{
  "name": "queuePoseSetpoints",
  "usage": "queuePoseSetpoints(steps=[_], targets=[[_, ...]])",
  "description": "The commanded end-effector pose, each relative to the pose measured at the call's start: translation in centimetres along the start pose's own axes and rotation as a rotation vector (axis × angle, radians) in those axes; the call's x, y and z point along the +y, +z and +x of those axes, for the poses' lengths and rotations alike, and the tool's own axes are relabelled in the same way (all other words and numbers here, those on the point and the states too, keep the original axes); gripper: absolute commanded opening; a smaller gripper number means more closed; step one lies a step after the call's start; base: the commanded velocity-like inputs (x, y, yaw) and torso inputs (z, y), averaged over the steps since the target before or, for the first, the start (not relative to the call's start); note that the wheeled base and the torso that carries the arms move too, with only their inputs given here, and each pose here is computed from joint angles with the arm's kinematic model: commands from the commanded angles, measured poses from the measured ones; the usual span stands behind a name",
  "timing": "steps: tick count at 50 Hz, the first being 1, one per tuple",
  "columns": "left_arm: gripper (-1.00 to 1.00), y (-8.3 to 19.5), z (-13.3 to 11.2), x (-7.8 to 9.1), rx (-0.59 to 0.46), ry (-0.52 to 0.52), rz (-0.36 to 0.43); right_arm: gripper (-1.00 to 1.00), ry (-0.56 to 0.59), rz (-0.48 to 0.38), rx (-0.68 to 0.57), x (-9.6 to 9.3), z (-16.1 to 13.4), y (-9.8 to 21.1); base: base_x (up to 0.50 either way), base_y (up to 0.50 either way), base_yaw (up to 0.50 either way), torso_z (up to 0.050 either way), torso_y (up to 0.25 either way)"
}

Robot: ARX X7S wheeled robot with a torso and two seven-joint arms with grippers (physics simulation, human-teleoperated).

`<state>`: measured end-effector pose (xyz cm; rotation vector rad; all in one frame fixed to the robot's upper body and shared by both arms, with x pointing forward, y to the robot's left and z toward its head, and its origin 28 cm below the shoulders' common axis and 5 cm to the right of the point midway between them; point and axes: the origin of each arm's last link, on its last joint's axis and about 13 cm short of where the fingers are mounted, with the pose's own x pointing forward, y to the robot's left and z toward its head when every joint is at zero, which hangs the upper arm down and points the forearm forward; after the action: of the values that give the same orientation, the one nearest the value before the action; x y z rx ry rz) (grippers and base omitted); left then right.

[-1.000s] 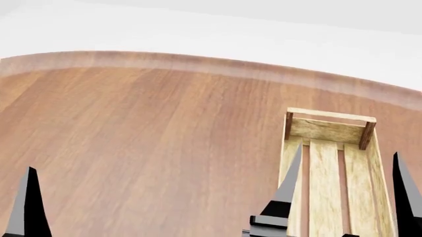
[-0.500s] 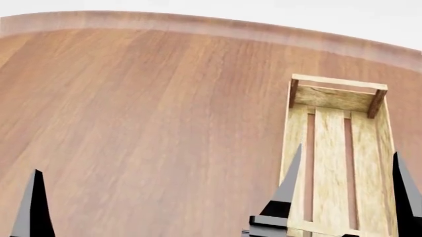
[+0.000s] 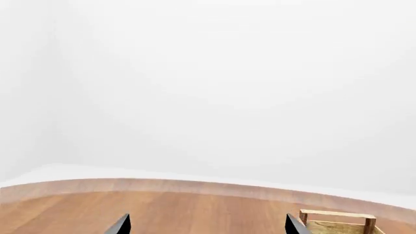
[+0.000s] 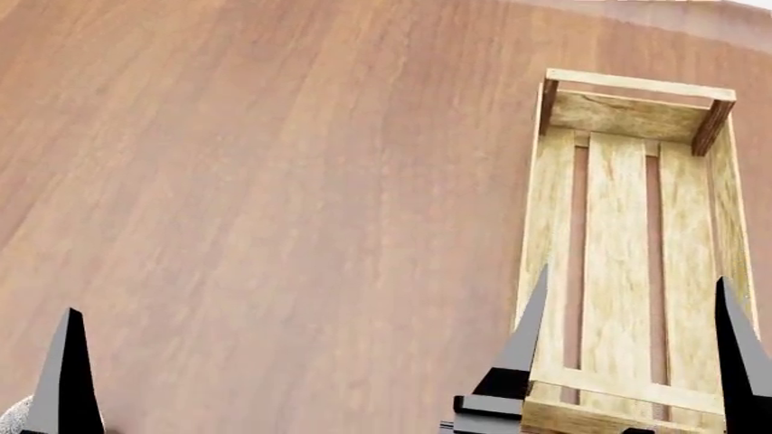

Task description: Stack the right bowl on the left bowl and place them in the tray.

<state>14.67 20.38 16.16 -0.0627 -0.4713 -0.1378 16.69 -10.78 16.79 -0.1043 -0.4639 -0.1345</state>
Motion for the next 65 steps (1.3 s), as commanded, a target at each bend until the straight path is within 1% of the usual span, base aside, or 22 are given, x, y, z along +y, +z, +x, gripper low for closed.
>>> queuePoseSetpoints(steps=[1,18,21,26,28,29,30,31,32,33,34,36,38,42,43,44,45,48,50,55,60,65], targets=[[1.00,0.1,0.1,0.0,0.003,-0.004,0.000,1.00,0.000,-0.001,0.000,0.0,0.0,0.0,0.00,0.00,0.00,0.046,-0.154],[1.00,0.1,0.0,-0.2,0.005,-0.020,-0.003,1.00,0.007,-0.006,0.002,0.0,0.0,0.1,0.00,0.00,0.00,0.046,-0.154],[1.00,0.0,0.0,-0.2,0.008,-0.025,-0.014,1.00,0.010,-0.006,0.003,0.1,0.0,0.1,0.00,0.00,0.00,0.046,-0.154],[1.00,-0.2,0.1,-0.1,0.038,-0.006,-0.024,1.00,0.015,-0.009,0.004,0.1,0.0,0.0,0.00,0.00,0.00,0.046,-0.151],[1.00,-0.8,-0.1,-0.1,0.061,-0.004,-0.047,1.00,0.011,-0.012,0.001,0.0,0.0,0.2,0.00,0.00,0.00,0.000,0.000],[1.00,-0.7,-0.1,-0.2,0.064,-0.005,-0.046,1.00,0.013,-0.011,0.000,0.0,-0.1,0.3,0.00,0.00,0.00,0.000,0.000],[1.00,-0.4,0.1,-0.3,0.091,-0.012,-0.062,1.00,0.010,-0.012,-0.002,-0.1,0.0,0.3,0.00,0.00,0.00,0.000,0.000],[1.00,-0.3,0.0,-0.5,0.120,-0.025,-0.158,1.00,0.009,-0.012,-0.004,-0.1,0.0,0.4,0.00,0.00,0.00,0.000,0.000],[1.00,-0.2,0.1,-0.5,0.120,-0.025,-0.158,1.00,0.009,-0.012,-0.004,-0.1,0.0,0.4,0.00,0.00,0.00,0.000,0.000],[1.00,-0.1,0.0,-0.6,0.141,-0.031,-0.236,1.00,0.008,-0.012,-0.004,-0.1,-0.1,0.4,0.00,0.00,0.00,0.000,0.000],[1.00,-0.3,-0.3,-0.9,0.152,-0.054,-0.180,1.00,0.007,-0.012,-0.002,-0.1,-0.1,0.3,0.00,0.00,0.00,0.000,0.000],[1.00,-0.2,-0.2,-1.1,0.196,-0.066,-0.215,1.00,0.007,-0.012,-0.005,-0.1,-0.1,0.4,0.00,0.00,0.00,0.000,0.000],[1.00,-0.2,-0.3,-1.1,0.205,-0.071,-0.213,1.00,0.007,-0.012,-0.006,-0.1,0.0,0.5,0.00,0.00,0.00,0.000,0.000],[1.00,-0.5,-0.8,-1.1,0.252,-0.092,-0.259,1.00,0.004,-0.013,-0.006,-0.2,0.0,0.5,0.00,0.00,0.00,0.000,0.000],[1.00,-0.6,-0.9,-1.0,0.282,-0.105,-0.294,1.00,0.005,-0.013,-0.006,-0.2,0.0,0.5,0.00,0.00,0.00,0.000,0.000],[1.00,-0.8,-1.0,-0.9,0.334,-0.108,-0.369,1.00,0.004,-0.014,-0.005,-0.2,-0.1,0.5,0.00,0.00,0.00,0.000,0.000],[1.00,-0.9,-1.0,-0.8,0.329,-0.106,-0.387,1.00,0.002,-0.014,-0.004,-0.2,-0.1,0.5,0.00,0.00,0.00,0.000,0.000],[1.00,-1.1,-1.3,-0.6,0.371,-0.107,-0.390,1.00,-0.003,-0.014,-0.002,-0.4,-0.1,0.4,0.00,0.00,0.00,0.000,0.000],[1.00,-1.2,-1.6,-0.5,0.400,-0.116,-0.431,1.00,-0.004,-0.015,-0.003,-0.4,0.0,0.4,0.00,0.00,0.00,0.000,0.000],[1.00,-1.7,-2.2,-0.3,0.427,-0.109,-0.450,1.00,-0.003,-0.015,-0.002,-0.4,0.0,0.4,0.00,0.00,0.00,0.000,0.000],[1.00,-2.1,-2.8,-0.4,0.460,-0.119,-0.516,1.00,-0.004,-0.017,-0.002,-0.4,0.0,0.4,0.00,0.00,0.00,0.000,0.000],[1.00,-2.3,-3.0,-0.5,0.482,-0.125,-0.548,1.00,-0.003,-0.017,0.000,-0.4,0.0,0.4,0.00,0.00,0.00,0.000,0.000]])
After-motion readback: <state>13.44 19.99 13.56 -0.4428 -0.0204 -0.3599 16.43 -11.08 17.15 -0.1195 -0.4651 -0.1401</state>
